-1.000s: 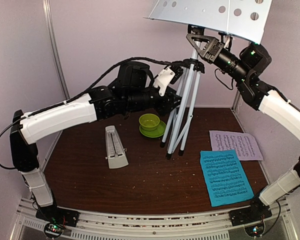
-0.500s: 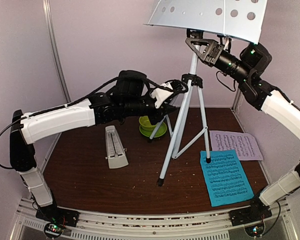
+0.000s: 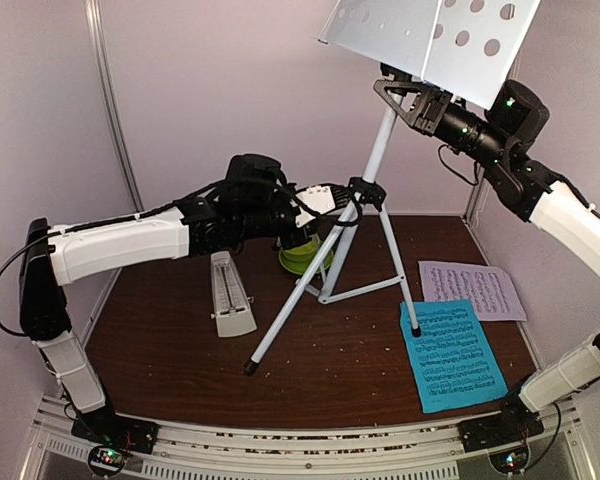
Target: Set up the instrument practice props
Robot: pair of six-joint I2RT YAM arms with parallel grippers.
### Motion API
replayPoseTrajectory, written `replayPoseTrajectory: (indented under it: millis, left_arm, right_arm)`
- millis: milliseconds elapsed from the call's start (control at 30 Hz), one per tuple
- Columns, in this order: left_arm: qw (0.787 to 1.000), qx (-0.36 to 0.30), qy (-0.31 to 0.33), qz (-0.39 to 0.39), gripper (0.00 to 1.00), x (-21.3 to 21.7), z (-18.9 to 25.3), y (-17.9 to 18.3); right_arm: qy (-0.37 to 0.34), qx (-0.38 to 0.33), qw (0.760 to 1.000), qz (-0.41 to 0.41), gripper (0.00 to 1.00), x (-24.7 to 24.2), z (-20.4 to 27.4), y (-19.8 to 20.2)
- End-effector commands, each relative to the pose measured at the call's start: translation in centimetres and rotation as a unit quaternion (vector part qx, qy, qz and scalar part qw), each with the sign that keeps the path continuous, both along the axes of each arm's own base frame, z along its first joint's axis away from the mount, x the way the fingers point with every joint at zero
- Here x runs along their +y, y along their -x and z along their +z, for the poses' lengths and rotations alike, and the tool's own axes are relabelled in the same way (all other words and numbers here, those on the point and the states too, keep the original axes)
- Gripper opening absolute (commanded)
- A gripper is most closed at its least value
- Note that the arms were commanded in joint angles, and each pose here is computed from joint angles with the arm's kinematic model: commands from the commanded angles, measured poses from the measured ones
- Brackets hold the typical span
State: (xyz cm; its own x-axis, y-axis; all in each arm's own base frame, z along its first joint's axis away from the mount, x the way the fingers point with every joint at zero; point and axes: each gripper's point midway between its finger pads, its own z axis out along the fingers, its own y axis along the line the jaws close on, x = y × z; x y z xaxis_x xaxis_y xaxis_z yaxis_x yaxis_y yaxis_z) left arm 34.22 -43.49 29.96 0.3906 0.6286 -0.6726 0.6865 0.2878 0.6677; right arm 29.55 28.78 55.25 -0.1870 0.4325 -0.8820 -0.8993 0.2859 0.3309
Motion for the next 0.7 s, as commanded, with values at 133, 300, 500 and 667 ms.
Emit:
replayPoseTrajectory:
  millis: [133, 300, 500, 667]
  left_arm:
    - [0.993, -0.080, 0.006, 0.088, 0.02, 2.7, 1.6, -3.4]
    - [0.989, -0.056, 0.045, 0.131, 0.03, 3.2, 2.3, -4.3]
    - [0.982, -0.032, 0.059, 0.177, 0.04, 4.3, 0.6, -5.0]
    - [0.968, -0.040, 0.074, 0.237, 0.07, 5.7, -0.6, -6.2]
  right_arm:
    - [-0.035, -0.104, 0.992, 0.064, 0.00, -1.9, 7.3, 7.2]
    - [-0.032, -0.116, 0.989, 0.082, 0.00, -0.8, 6.8, 6.6]
    - [-0.027, -0.137, 0.982, 0.127, 0.00, 1.8, 5.9, 5.5]
    - [-0.011, -0.160, 0.975, 0.154, 0.00, 3.8, 5.4, 5.2]
